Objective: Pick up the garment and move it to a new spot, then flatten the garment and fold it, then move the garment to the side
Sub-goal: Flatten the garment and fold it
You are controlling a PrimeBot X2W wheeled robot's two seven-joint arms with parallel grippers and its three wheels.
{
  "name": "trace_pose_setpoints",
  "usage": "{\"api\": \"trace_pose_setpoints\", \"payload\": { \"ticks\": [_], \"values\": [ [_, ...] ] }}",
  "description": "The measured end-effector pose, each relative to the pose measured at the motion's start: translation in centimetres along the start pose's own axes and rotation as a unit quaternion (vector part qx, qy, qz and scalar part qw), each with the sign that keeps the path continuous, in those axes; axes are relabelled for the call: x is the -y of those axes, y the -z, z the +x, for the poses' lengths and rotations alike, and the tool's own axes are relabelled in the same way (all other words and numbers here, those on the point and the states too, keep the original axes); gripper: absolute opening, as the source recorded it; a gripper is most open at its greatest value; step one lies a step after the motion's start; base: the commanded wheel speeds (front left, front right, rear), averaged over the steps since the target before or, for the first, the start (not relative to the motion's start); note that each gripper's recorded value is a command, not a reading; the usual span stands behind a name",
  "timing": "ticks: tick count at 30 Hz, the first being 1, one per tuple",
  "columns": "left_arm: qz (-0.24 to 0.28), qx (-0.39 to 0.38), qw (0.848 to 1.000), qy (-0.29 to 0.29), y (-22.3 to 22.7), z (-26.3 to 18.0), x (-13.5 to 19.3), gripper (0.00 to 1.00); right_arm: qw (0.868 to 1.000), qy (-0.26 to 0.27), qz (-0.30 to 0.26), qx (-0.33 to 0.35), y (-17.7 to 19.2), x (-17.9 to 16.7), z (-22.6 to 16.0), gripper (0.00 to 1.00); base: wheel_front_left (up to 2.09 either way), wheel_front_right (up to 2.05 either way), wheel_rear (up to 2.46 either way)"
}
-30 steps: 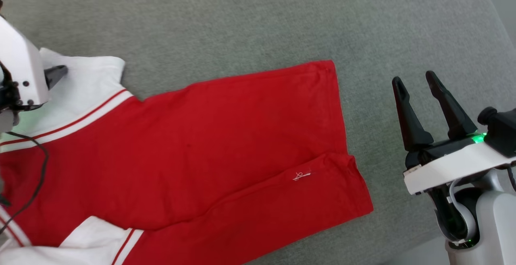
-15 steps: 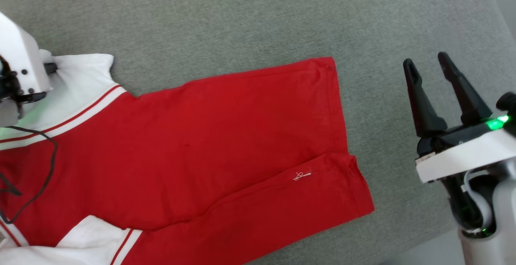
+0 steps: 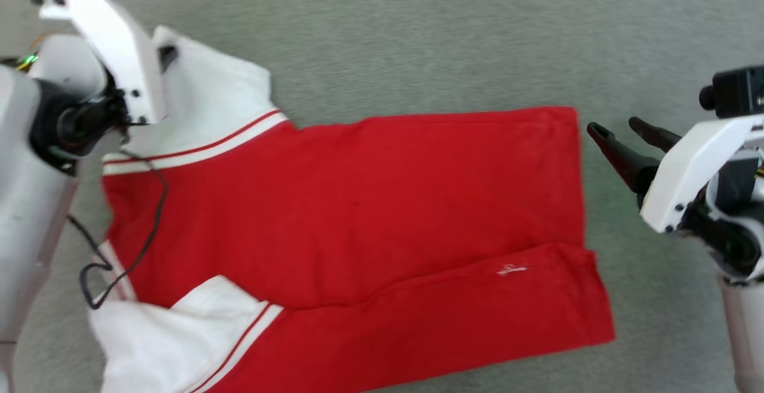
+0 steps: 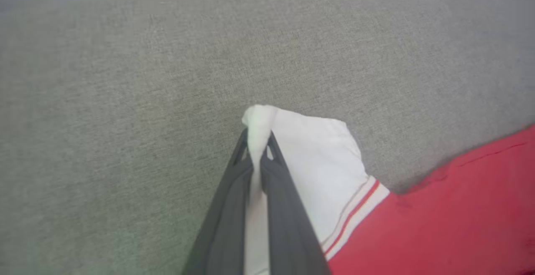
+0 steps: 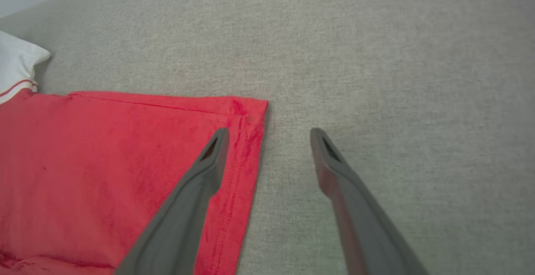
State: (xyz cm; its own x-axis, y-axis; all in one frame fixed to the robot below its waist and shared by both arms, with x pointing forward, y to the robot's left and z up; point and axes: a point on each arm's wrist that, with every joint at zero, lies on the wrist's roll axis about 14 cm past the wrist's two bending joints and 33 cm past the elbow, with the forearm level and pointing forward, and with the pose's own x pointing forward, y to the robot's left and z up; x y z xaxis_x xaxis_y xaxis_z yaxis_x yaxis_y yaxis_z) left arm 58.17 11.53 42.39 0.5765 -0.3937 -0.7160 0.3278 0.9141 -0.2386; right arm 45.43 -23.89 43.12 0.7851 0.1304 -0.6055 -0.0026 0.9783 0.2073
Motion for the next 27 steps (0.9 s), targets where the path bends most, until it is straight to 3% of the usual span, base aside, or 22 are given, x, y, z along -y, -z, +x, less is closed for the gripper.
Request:
{"api": "trace_pose_setpoints", "payload": {
  "ticks": [14,15,16,17,24,27],
  "values": [
    [0.023,0.061,0.998,-0.003,-0.4,-2.7,-1.1,0.00,0.984,-0.032,0.005,-0.175,3.4,-2.8,7.0,1.00,0.00,0.00,0.00],
    [0.024,0.063,0.998,-0.003,-0.4,-2.7,-1.2,0.00,0.983,-0.033,0.004,-0.183,3.6,-2.9,7.2,0.69,0.00,0.00,0.00],
    [0.024,0.064,0.998,-0.003,-0.4,-2.7,-1.3,0.00,0.981,-0.033,0.000,-0.191,3.8,-2.9,7.3,0.16,0.00,0.00,0.00],
    [0.024,0.066,0.998,-0.004,-0.4,-2.8,-1.4,0.00,0.980,-0.033,-0.001,-0.196,3.9,-2.9,7.4,0.00,0.00,0.00,0.00],
    [0.020,0.078,0.997,-0.003,-0.4,-3.4,-1.3,0.00,0.979,-0.035,-0.010,-0.200,3.6,-3.2,7.0,0.00,0.00,0.00,0.00],
    [0.010,0.104,0.994,-0.002,-1.0,-5.1,-1.1,0.00,0.989,-0.035,-0.030,-0.140,0.8,-3.7,5.9,0.00,0.00,0.00,0.00]
  ]
}}
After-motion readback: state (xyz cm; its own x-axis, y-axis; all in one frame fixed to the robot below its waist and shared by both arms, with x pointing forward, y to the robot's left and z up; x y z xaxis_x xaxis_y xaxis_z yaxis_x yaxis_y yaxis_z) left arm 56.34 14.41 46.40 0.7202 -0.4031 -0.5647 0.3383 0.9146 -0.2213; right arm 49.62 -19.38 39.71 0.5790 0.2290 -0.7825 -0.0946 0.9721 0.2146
